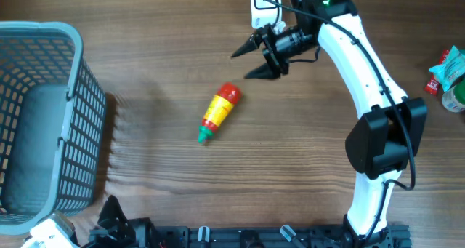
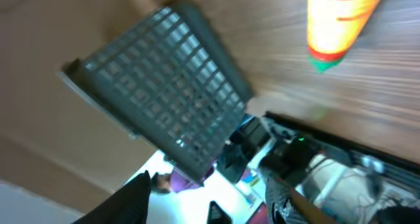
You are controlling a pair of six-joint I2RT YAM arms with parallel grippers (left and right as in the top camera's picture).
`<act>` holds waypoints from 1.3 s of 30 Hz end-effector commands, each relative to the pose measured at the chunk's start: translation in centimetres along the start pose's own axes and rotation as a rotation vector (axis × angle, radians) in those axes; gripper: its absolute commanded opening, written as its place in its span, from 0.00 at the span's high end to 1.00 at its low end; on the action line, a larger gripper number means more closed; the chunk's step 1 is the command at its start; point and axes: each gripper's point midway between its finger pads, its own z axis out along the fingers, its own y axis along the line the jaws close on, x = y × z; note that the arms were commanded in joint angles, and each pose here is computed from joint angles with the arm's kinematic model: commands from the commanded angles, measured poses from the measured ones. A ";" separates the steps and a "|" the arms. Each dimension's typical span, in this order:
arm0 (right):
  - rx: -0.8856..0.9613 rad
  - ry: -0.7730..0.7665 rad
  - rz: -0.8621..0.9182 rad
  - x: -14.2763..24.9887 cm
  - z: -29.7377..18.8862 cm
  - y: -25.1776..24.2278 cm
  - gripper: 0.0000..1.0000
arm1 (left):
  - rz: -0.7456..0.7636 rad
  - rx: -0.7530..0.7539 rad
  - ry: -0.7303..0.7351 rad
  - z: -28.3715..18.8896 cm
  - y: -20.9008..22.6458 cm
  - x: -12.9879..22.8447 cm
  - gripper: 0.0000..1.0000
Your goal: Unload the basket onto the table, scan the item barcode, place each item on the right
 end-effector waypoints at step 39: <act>0.613 -0.551 -0.381 -12.4 16.4 -11.9 0.57 | 0.011 0.000 -0.011 -0.2 0.0 -0.1 0.00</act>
